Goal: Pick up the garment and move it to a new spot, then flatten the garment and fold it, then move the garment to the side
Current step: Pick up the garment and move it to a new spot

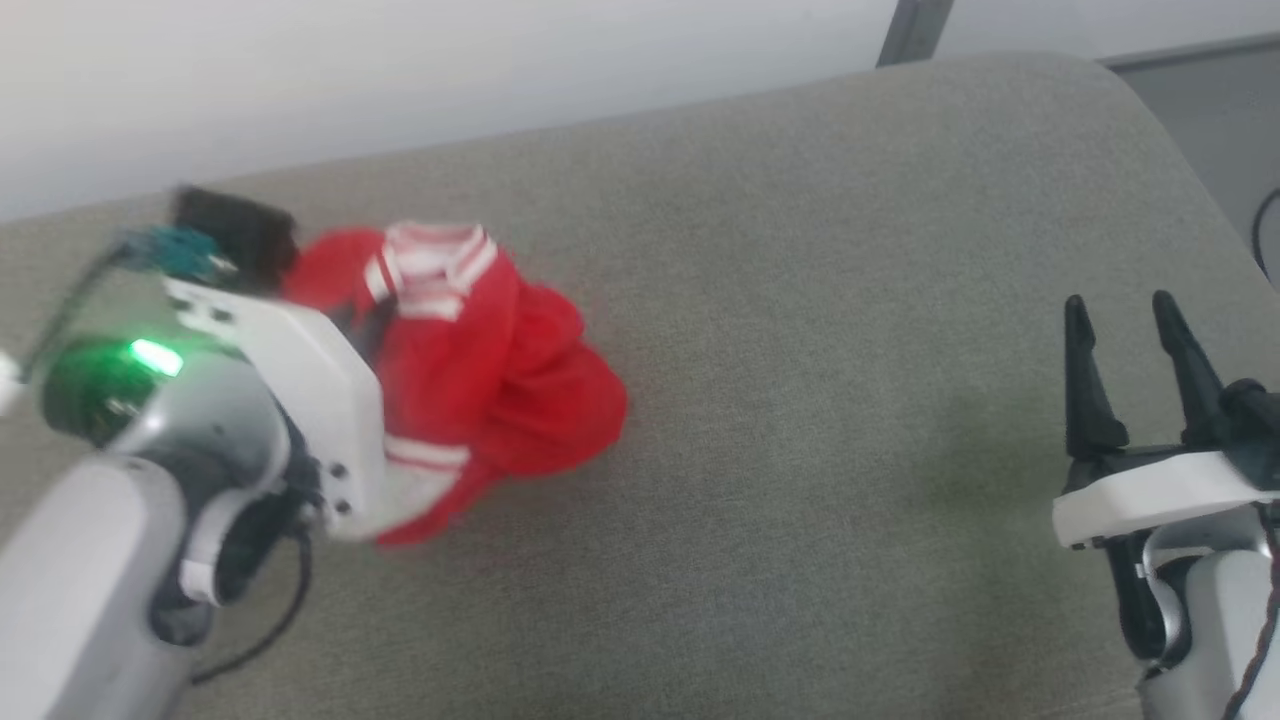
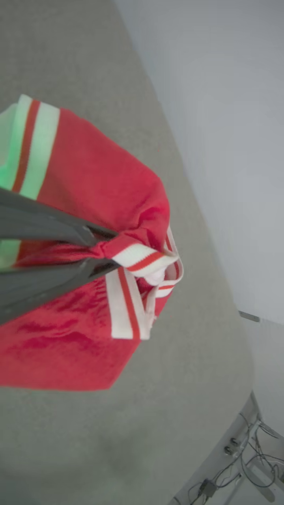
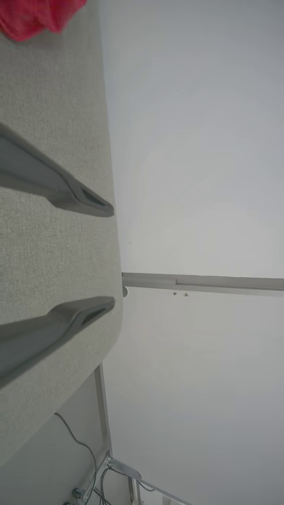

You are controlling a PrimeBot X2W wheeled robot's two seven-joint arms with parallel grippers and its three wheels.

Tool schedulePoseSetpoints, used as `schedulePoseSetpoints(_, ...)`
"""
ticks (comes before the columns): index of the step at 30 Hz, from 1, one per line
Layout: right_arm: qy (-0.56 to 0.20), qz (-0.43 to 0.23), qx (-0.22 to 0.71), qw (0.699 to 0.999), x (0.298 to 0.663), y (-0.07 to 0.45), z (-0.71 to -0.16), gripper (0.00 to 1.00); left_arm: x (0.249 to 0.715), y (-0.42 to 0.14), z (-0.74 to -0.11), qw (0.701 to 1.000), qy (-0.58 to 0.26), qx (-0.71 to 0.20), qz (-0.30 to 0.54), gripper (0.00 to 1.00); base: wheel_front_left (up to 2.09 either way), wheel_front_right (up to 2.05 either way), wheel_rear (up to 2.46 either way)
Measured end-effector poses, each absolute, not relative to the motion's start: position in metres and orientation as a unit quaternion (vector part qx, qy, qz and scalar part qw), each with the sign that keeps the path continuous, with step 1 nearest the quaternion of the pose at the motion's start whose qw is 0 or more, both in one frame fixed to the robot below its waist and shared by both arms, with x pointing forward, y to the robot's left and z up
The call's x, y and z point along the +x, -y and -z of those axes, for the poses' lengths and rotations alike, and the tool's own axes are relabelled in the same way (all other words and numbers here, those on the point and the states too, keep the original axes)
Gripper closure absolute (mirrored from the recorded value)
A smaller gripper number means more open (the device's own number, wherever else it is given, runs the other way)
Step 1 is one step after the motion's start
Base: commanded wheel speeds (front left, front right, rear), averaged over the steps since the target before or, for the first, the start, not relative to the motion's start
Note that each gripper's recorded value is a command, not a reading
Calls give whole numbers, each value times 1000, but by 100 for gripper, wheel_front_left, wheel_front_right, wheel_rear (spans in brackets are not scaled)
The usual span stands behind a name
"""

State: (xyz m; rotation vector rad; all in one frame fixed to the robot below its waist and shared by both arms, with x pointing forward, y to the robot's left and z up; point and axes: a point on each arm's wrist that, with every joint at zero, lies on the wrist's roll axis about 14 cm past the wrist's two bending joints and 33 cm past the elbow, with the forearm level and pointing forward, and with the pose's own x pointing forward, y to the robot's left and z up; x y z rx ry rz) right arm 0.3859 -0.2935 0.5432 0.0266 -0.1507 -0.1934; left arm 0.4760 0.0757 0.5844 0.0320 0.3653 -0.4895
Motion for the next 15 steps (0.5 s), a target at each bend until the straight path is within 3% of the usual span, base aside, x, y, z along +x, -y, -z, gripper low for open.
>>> schedulePoseSetpoints(8,51,91,24,994,393,286,-523,0,459,-72,-471,902,-359,12,241,100,0,0,0)
schedulePoseSetpoints(15,42,77,27,996,398,279,-516,0,441,-81,-409,862,-455,17,225,100,0,0,0)
